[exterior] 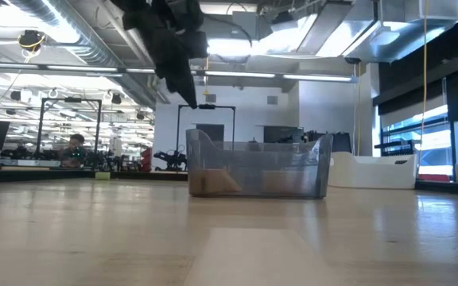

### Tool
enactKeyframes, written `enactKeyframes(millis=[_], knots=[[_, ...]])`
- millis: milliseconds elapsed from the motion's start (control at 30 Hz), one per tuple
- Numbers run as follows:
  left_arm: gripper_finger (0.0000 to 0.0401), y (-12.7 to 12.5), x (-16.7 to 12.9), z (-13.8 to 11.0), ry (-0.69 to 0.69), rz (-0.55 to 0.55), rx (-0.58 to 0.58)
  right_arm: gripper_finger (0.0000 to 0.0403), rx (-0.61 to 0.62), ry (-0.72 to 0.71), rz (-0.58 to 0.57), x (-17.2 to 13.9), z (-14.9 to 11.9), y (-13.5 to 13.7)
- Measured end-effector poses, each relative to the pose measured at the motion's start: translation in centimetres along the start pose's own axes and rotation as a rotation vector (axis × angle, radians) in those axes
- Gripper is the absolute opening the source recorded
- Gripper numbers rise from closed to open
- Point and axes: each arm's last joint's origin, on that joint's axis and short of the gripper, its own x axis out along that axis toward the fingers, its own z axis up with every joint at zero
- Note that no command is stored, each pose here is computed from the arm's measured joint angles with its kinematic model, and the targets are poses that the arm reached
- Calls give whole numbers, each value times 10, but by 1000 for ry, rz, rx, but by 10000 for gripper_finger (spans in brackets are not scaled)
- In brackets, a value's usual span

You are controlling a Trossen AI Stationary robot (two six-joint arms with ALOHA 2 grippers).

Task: Sort & place blocks by color
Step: Put the orange block into the black bin

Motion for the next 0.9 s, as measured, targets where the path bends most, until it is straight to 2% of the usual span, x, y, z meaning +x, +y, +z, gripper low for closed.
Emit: enactKeyframes(millis=[100,200,400,467,567,700,900], knots=[[186,13,-6,4,-34,174,23,233,3,-130,-16,-25,-3,6],[185,31,-10,4,-35,237,59,234,0,-243,-34,-49,-5,10],[185,72,-1,-3,20,272,297,234,-27,-413,-64,-85,-7,12],[184,87,5,-11,42,268,341,234,-56,-457,-59,-93,-7,13],[186,109,15,-20,42,273,339,234,-89,-516,-37,-101,-5,16],[182,133,35,-35,29,218,288,234,-111,-574,-30,-105,1,19],[175,149,71,-50,58,162,285,234,-98,-611,-42,-114,19,20]])
